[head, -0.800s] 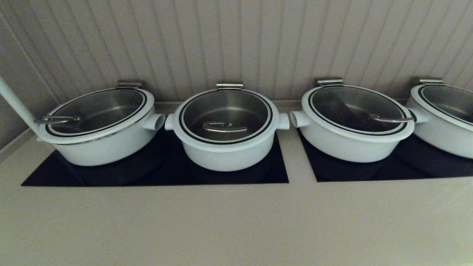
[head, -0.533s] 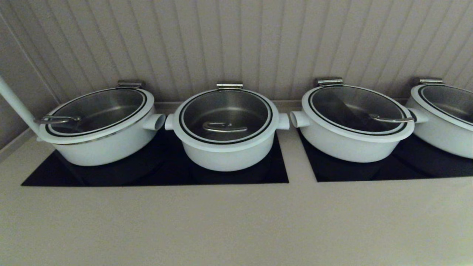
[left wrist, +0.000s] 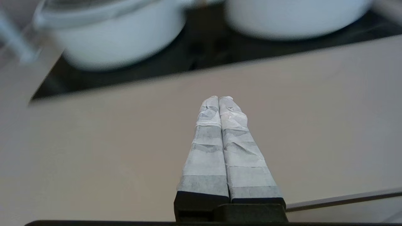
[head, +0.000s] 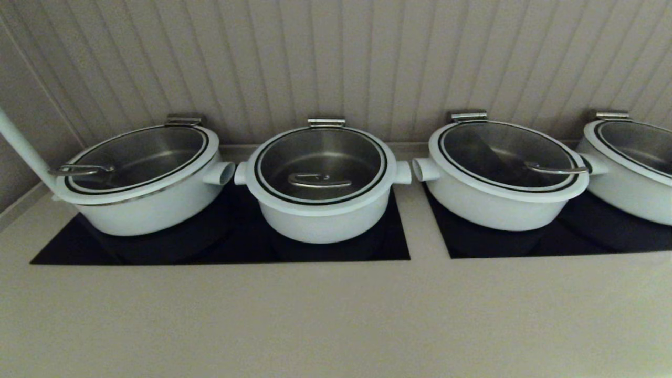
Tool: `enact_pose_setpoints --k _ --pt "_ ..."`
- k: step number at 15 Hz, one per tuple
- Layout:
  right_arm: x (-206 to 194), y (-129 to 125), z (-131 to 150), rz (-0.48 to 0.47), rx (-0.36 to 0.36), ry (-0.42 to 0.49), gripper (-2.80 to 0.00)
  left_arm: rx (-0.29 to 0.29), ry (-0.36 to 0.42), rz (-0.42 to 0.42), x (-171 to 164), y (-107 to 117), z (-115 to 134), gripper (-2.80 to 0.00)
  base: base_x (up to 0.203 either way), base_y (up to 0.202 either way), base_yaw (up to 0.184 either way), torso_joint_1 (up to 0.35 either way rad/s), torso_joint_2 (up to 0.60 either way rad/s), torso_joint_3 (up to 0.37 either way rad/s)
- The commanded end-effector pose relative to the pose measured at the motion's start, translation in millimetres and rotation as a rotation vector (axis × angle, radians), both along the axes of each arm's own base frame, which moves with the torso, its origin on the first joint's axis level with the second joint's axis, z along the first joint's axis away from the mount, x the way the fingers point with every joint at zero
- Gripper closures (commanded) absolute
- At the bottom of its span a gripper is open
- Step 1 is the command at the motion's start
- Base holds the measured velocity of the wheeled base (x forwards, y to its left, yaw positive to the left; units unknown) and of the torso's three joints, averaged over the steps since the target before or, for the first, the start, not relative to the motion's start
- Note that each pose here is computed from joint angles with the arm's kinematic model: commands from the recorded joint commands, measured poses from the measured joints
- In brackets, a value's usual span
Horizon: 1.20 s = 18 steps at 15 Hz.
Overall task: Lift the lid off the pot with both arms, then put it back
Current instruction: Open the food pot lid a small opening with the left arm
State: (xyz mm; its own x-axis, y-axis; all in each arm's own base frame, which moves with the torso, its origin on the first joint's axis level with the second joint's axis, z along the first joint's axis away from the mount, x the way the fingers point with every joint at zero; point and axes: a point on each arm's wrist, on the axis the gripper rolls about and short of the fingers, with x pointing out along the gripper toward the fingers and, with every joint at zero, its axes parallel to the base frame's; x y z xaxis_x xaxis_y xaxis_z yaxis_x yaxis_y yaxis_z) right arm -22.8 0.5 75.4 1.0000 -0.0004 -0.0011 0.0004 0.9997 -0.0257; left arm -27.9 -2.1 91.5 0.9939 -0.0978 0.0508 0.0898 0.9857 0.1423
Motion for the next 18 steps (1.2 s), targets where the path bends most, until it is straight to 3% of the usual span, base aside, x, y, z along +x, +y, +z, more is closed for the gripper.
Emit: enact_pose_setpoints --k 1,4,10,13,16,18 --pt "0.1 0.0 0.0 -0.001 0.0 0.002 0.0 0.012 -0.05 -0.071 -5.1 -1.6 25.0 0.0 0.0 0.0 0.0 0.0 0.0 0.0" --pt "0.1 0.0 0.0 -0.001 0.0 0.002 0.0 0.019 -0.053 -0.133 -0.4 -2.9 67.8 0.0 0.0 0.0 0.0 0.0 0.0 0.0" --pt "0.1 0.0 0.0 0.0 0.0 0.002 0.0 0.024 0.012 -0.395 37.7 -8.5 140.6 0.0 0.0 0.0 0.0 0.0 0.0 0.0" --pt "0.1 0.0 0.0 0.0 0.0 0.002 0.0 0.008 0.108 -0.514 69.4 -11.6 151.8 0.0 0.0 0.0 0.0 0.0 0.0 0.0" --pt "0.1 0.0 0.0 0.0 0.0 0.002 0.0 0.007 0.156 -0.705 105.0 -26.5 153.0 0.0 0.0 0.0 0.0 0.0 0.0 0.0" --pt "0.1 0.0 0.0 0.0 0.0 0.002 0.0 0.009 0.189 -0.752 131.4 -37.2 146.7 0.0 0.0 0.0 0.0 0.0 0.0 0.0"
